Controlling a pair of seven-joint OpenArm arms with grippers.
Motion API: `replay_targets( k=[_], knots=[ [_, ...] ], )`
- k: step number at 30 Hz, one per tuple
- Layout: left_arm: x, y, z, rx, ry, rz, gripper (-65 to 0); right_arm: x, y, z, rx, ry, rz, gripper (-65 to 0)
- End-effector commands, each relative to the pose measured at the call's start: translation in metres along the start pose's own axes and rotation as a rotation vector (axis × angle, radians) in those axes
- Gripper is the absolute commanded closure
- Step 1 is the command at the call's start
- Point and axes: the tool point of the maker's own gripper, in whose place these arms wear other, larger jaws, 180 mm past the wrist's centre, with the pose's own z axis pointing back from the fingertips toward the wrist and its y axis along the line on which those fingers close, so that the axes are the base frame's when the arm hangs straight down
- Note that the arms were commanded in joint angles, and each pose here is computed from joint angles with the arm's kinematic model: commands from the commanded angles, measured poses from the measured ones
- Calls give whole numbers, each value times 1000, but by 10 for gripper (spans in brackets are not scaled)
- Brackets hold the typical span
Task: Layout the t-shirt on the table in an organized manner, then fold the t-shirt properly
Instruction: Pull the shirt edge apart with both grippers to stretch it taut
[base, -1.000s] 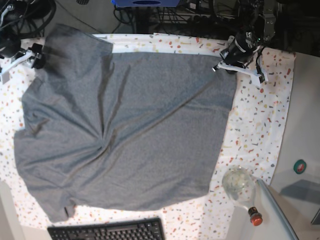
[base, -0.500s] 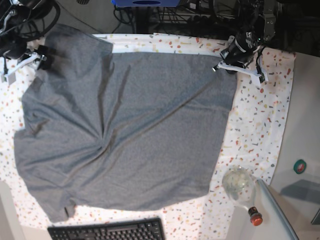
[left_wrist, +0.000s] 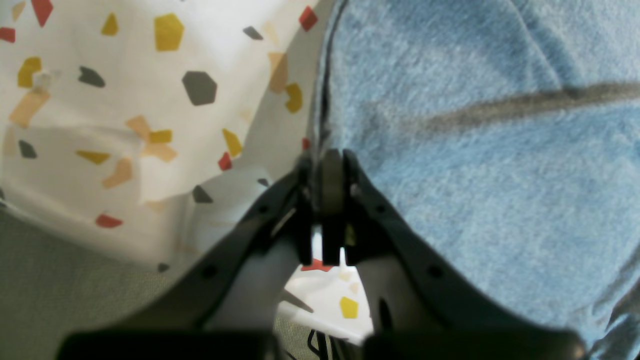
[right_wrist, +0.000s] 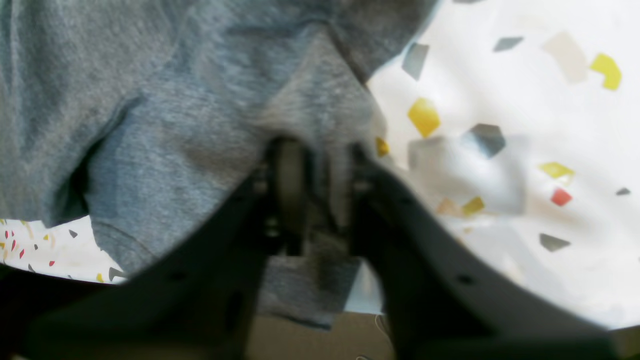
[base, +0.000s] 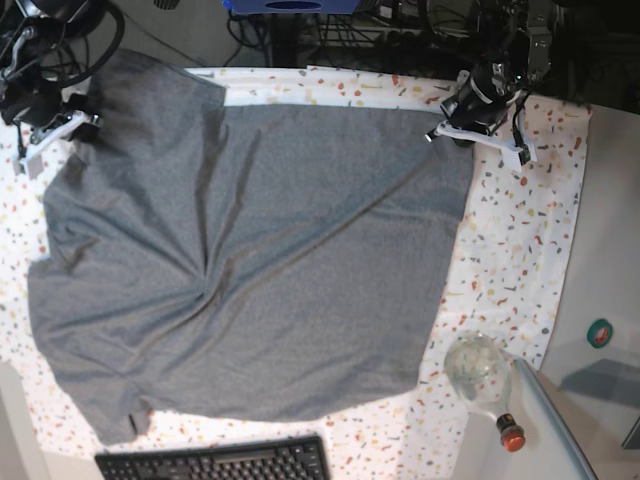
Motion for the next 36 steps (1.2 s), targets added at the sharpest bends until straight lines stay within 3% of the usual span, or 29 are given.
replay_targets(
  k=[1,5,10,21,26,36],
  knots=[
    [7,-1,2,-8,-25,-7,0,11,-3,5,-5,-30,14,-21],
    [7,-2,3,-10,-27,-7,0,6,-7,8,-23,-11,25,0],
    [6,-1,8,-11,-29,-15,0,7,-17,38,-126,16,109,0],
    [7,-8,48,-57,-67,-80,0,14,-22,86,-257,35,221,0],
    [1,4,46,-29,-45,-88,0,-1,-27,75,-231,81,186,0],
    [-8,22,47,7,-13,-118,0,-17,-33,88,-263,90,207,0]
  ],
)
